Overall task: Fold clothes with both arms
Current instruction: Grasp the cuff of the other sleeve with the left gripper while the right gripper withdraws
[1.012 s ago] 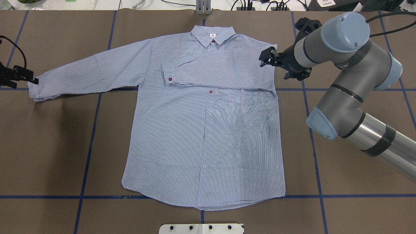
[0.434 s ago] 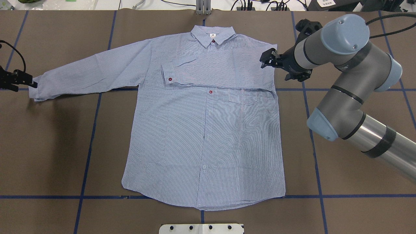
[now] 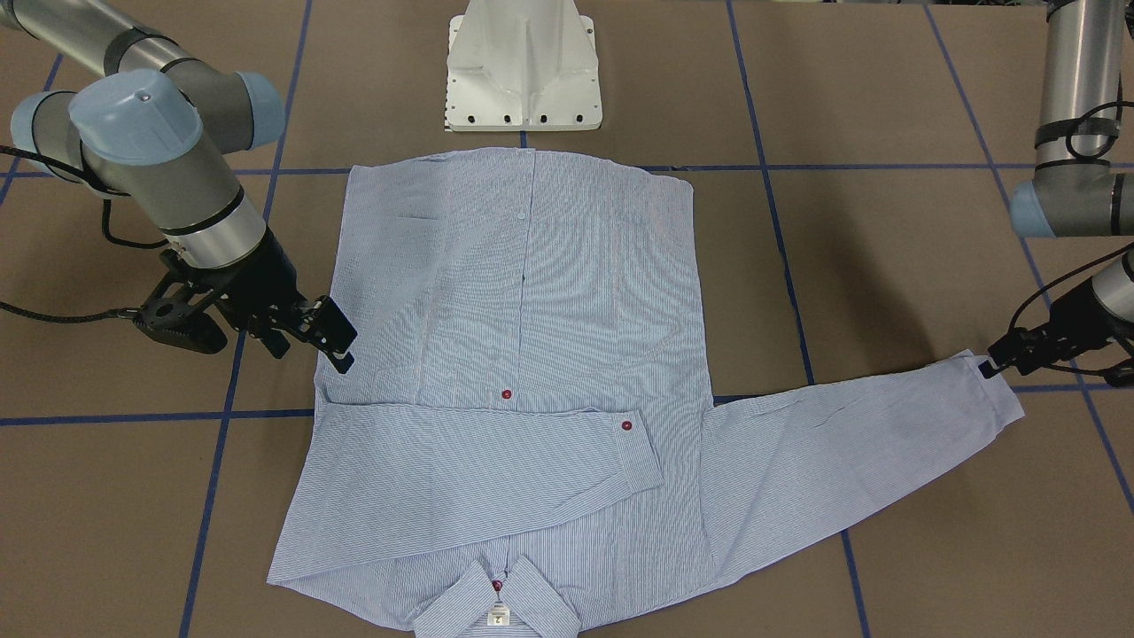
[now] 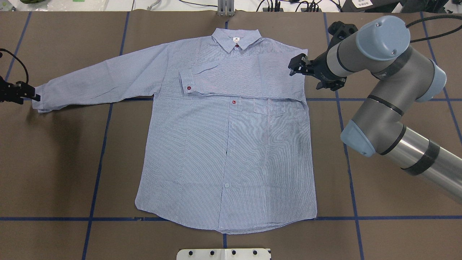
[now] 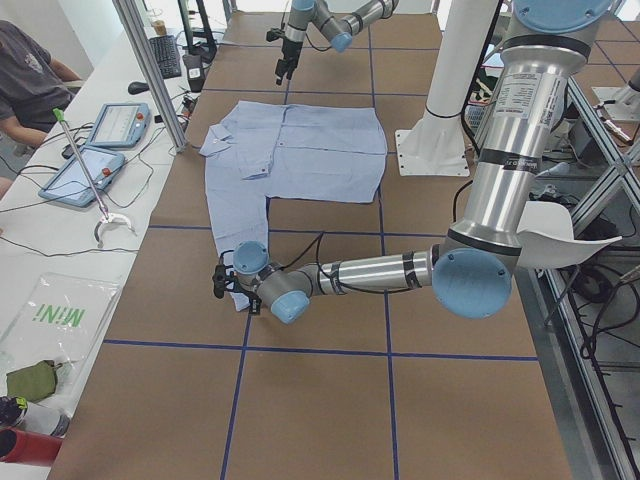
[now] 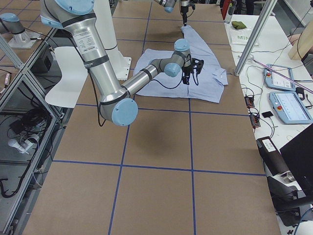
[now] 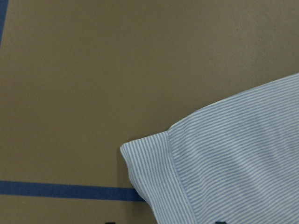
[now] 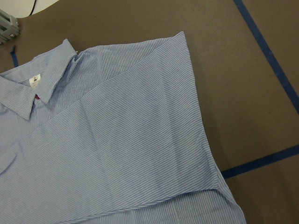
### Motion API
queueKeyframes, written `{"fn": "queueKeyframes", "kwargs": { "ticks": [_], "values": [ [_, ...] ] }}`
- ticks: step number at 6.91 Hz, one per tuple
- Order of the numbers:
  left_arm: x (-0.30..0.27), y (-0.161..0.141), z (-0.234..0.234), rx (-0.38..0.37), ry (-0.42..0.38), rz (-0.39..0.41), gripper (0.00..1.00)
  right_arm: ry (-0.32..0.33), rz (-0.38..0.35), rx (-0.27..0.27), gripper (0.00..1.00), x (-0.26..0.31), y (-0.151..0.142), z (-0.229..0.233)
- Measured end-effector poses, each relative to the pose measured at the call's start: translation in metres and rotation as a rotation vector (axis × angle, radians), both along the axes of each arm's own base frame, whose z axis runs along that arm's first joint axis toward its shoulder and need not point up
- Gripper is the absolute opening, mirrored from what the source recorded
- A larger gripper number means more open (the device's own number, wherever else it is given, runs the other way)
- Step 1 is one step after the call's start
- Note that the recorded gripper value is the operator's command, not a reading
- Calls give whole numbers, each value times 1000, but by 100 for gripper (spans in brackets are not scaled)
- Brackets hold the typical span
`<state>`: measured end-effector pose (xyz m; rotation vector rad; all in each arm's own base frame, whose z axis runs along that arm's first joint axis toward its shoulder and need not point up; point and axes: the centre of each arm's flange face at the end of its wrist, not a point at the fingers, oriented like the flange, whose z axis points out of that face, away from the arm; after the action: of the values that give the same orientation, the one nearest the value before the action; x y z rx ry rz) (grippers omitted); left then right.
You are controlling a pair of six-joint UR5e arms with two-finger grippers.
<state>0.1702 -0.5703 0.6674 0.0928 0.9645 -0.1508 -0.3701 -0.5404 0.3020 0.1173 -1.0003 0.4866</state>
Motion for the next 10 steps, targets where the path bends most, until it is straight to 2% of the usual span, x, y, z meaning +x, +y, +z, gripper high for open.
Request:
{"fn": "queueKeyframes", "kwargs": {
  "ticks": [3,4,5,6,7,9,10],
  "values": [
    [2,-1,0,-1,2,0,38,-1,0,1,100,1,0,-1],
    [3,-1,-1,-1,2,1,37,-2,0,1,100,1,0,-1],
    [4,-1,-1,-1,2,2,29,-2,1,0,100,1,0,-1],
    [5,-2,-1,0,2,3,9,-3,1,1,100,2,0,-1],
    [5,-2,-2,0,2,3,0,-6,1,4,100,3,1,-3],
    [6,-3,-9,-6,12,-9,0,-10,0,5,100,5,1,-4],
    [8,-7,-31,-15,40,-39,0,-12,1,3,100,8,0,-4]
  ]
}}
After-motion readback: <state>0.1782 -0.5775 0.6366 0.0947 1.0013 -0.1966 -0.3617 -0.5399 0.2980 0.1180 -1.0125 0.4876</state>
